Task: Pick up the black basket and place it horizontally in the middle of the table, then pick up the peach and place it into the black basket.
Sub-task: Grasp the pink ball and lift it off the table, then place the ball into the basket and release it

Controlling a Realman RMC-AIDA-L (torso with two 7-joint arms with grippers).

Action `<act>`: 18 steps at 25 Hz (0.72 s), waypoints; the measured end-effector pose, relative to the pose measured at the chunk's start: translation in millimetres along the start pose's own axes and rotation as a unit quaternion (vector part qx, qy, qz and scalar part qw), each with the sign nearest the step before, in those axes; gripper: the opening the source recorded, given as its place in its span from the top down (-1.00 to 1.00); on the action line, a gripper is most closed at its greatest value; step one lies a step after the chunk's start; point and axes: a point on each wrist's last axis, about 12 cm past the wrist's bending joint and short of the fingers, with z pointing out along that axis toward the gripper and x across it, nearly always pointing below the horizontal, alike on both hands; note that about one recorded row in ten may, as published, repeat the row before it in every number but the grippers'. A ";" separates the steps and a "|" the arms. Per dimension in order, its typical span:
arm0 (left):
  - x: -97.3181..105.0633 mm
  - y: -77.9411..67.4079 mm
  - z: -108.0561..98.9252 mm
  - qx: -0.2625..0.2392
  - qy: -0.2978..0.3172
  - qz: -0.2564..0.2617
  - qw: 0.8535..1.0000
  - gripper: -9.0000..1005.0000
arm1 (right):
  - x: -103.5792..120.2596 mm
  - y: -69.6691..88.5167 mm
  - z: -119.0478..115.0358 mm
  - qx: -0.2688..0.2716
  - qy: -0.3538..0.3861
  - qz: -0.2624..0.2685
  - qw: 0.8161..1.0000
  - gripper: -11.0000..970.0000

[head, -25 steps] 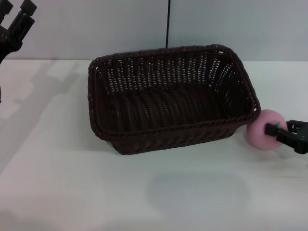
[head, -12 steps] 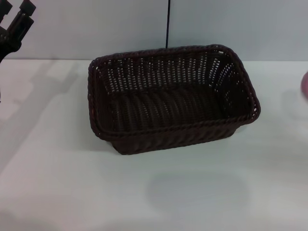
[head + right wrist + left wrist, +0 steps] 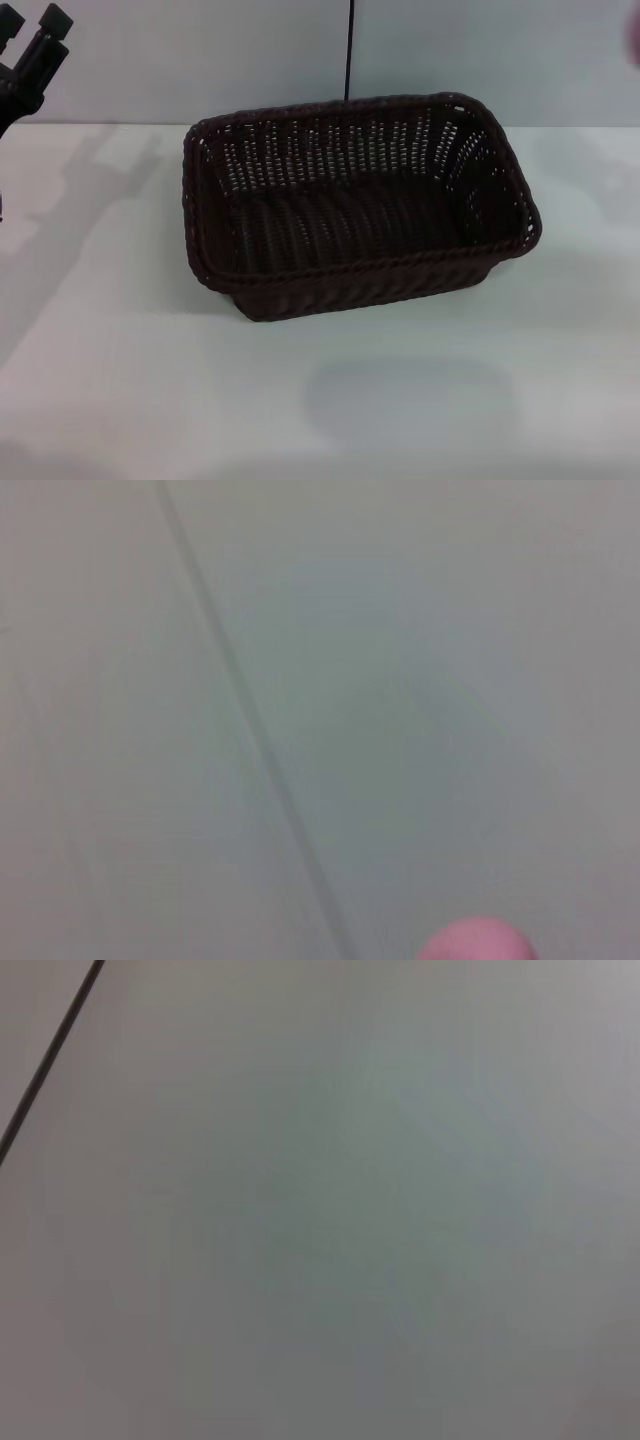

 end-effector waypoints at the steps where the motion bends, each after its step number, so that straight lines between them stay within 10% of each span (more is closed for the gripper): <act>1: 0.9 -0.6 0.0 0.000 0.001 -0.002 1.000 -0.45 | 4.4 4.1 20.1 -0.035 0.017 -0.002 0.999 0.76; 8: 3.1 -2.5 -2.6 0.000 0.001 -0.008 1.000 -0.45 | 22.8 17.0 60.2 -0.109 0.092 -0.002 0.990 0.66; 18: 3.5 -4.3 -7.1 0.002 -0.004 -0.007 1.000 -0.45 | 26.3 18.2 46.1 -0.100 0.089 0.009 0.991 0.14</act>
